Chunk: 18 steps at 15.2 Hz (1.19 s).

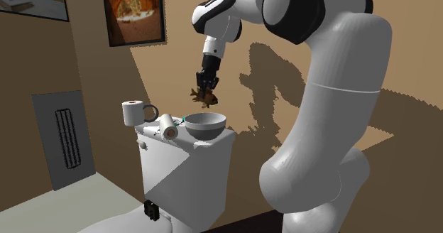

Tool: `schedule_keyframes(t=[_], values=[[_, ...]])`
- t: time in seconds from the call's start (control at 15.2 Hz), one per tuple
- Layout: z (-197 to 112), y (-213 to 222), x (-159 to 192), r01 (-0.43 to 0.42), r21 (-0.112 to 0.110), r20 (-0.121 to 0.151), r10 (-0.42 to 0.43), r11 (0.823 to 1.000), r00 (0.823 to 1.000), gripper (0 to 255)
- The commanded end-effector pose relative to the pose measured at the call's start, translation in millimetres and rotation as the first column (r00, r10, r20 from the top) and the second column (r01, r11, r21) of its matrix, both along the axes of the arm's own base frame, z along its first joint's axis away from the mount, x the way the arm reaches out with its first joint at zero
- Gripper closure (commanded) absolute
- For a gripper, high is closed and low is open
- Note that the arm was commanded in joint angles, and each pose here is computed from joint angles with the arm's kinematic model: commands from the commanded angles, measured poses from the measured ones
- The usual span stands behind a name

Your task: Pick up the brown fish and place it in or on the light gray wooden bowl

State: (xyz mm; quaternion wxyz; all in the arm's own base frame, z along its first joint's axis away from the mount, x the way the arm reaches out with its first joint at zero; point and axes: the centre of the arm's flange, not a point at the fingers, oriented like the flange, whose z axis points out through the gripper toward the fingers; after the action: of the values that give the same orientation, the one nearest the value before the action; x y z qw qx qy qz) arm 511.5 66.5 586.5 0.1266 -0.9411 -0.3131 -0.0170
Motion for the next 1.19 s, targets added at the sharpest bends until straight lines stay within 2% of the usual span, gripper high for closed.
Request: schedule_keyframes(t=[0.0,0.53,1.06,1.12], values=[[-10,0,0,0.0,0.0,0.0,0.0,1.0,1.0,255],[-50,0,0,0.0,0.0,0.0,0.0,1.0,1.0,255],[-50,0,0,0.0,0.0,0.0,0.0,1.0,1.0,255],[-50,0,0,0.0,0.0,0.0,0.0,1.0,1.0,0]])
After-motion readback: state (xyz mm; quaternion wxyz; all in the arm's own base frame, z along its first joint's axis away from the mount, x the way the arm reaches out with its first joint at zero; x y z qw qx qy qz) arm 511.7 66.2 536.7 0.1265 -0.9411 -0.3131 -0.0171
